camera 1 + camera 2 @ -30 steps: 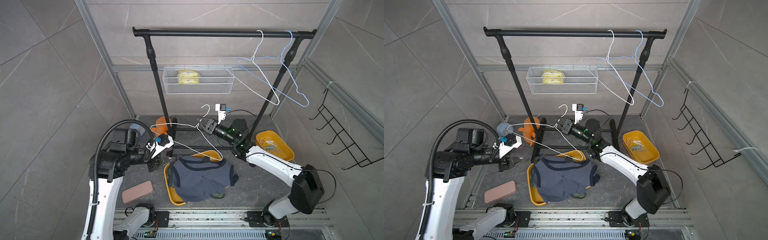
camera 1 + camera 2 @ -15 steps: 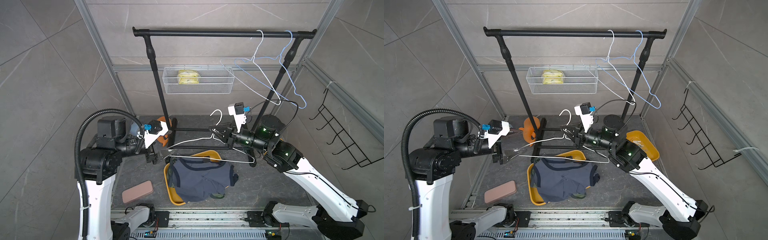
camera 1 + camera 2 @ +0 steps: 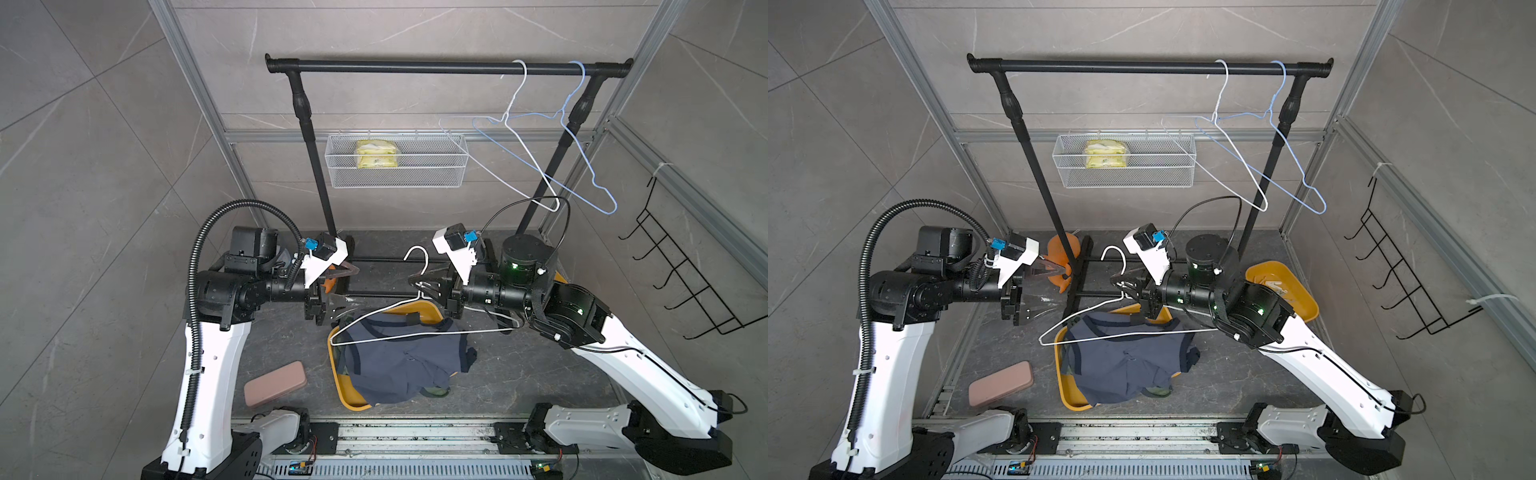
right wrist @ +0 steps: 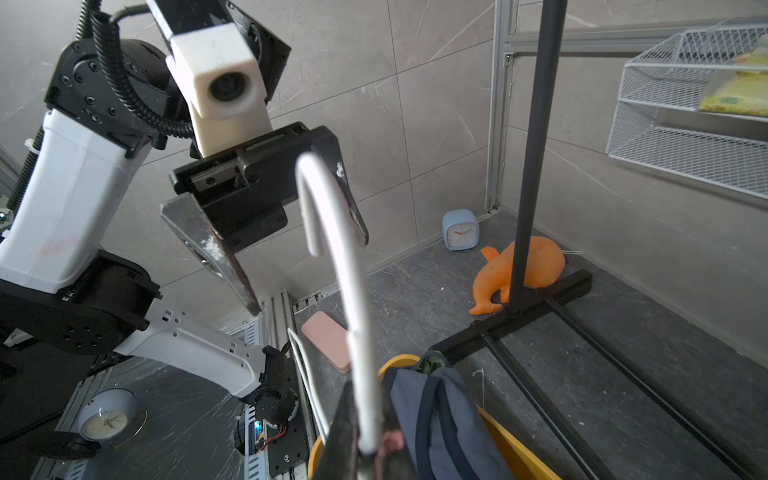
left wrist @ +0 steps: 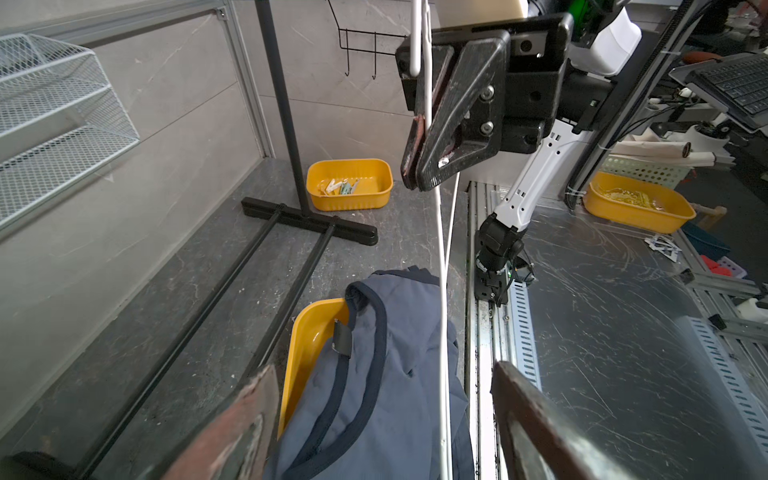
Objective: Remove the clothespins securing tank tops to the hanger
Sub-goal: Place the hanger on the clothesline.
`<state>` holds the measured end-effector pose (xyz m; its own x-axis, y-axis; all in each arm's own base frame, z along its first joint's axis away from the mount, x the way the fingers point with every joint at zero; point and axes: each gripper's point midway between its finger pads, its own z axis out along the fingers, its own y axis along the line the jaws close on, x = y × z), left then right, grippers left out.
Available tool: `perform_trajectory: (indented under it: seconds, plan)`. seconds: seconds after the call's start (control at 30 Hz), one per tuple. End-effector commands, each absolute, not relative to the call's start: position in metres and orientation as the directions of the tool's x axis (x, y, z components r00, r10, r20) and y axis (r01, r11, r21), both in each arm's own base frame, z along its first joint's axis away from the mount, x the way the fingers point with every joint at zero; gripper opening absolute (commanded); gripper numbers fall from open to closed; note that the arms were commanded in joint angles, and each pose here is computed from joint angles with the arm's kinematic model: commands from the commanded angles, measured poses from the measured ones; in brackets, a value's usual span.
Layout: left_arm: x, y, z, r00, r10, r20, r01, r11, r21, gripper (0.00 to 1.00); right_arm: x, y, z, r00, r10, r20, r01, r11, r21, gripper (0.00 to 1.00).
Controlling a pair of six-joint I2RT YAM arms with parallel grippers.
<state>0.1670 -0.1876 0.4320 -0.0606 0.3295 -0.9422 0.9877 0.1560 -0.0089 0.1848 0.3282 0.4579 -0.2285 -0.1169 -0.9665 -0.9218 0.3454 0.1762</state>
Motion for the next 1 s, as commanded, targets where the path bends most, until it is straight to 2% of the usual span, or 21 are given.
perform_trajectory:
  seconds: [0.0, 0.3, 0.4, 0.47, 0.53, 0.63, 0.73, 0.77, 0.83, 0.87, 0.93, 0.97]
  plan:
    - [0.149, -0.191, 0.425, -0.058, 0.325, -0.944, 0.996, 0.085, -0.031, 0.83, 0.183, 0.332, 0.469, -0.180, -0.119, -0.977, -0.930, 0.345, 0.129, 0.00]
    - [0.141, -0.198, 0.396, -0.093, 0.375, -0.923, 0.996, 0.039, -0.084, 0.84, 0.180, 0.350, 0.480, -0.133, -0.123, -0.983, -0.941, 0.328, 0.086, 0.00]
    - [0.140, -0.200, 0.391, -0.100, 0.390, -0.915, 0.995, 0.031, -0.096, 0.80, 0.180, 0.357, 0.481, -0.129, -0.126, -0.984, -0.945, 0.317, 0.084, 0.00]
    - [0.140, -0.201, 0.388, -0.103, 0.396, -0.912, 0.995, 0.027, -0.101, 0.73, 0.179, 0.361, 0.479, -0.129, -0.131, -0.983, -0.946, 0.312, 0.083, 0.00]
    - [0.139, -0.202, 0.386, -0.107, 0.403, -0.909, 0.994, 0.023, -0.106, 0.60, 0.178, 0.363, 0.478, -0.131, -0.135, -0.982, -0.948, 0.307, 0.085, 0.00]
    - [0.139, -0.203, 0.378, -0.114, 0.431, -0.895, 0.993, 0.023, -0.115, 0.25, 0.176, 0.362, 0.475, -0.136, -0.143, -0.980, -0.949, 0.304, 0.087, 0.00]
    - [0.139, -0.204, 0.372, -0.110, 0.463, -0.879, 0.994, 0.029, -0.109, 0.04, 0.172, 0.359, 0.474, -0.142, -0.152, -0.978, -0.951, 0.295, 0.092, 0.00]
    - [0.140, -0.204, 0.371, -0.106, 0.474, -0.874, 0.994, 0.030, -0.104, 0.00, 0.171, 0.357, 0.474, -0.144, -0.155, -0.977, -0.950, 0.299, 0.093, 0.00]
    - [0.140, -0.203, 0.370, -0.095, 0.492, -0.865, 0.995, 0.038, -0.088, 0.00, 0.171, 0.352, 0.473, -0.149, -0.169, -0.974, -0.946, 0.311, 0.091, 0.00]
    - [0.140, -0.202, 0.371, -0.087, 0.498, -0.863, 0.996, 0.042, -0.076, 0.00, 0.171, 0.350, 0.473, -0.150, -0.172, -0.974, -0.945, 0.315, 0.090, 0.03]
    - [0.142, -0.199, 0.372, -0.060, 0.519, -0.853, 0.998, 0.056, -0.036, 0.00, 0.168, 0.345, 0.471, -0.163, -0.203, -0.966, -0.943, 0.321, 0.092, 0.21]
    - [0.142, -0.197, 0.373, -0.047, 0.529, -0.848, 0.998, 0.060, -0.018, 0.00, 0.167, 0.342, 0.469, -0.168, -0.218, -0.961, -0.942, 0.324, 0.091, 0.27]
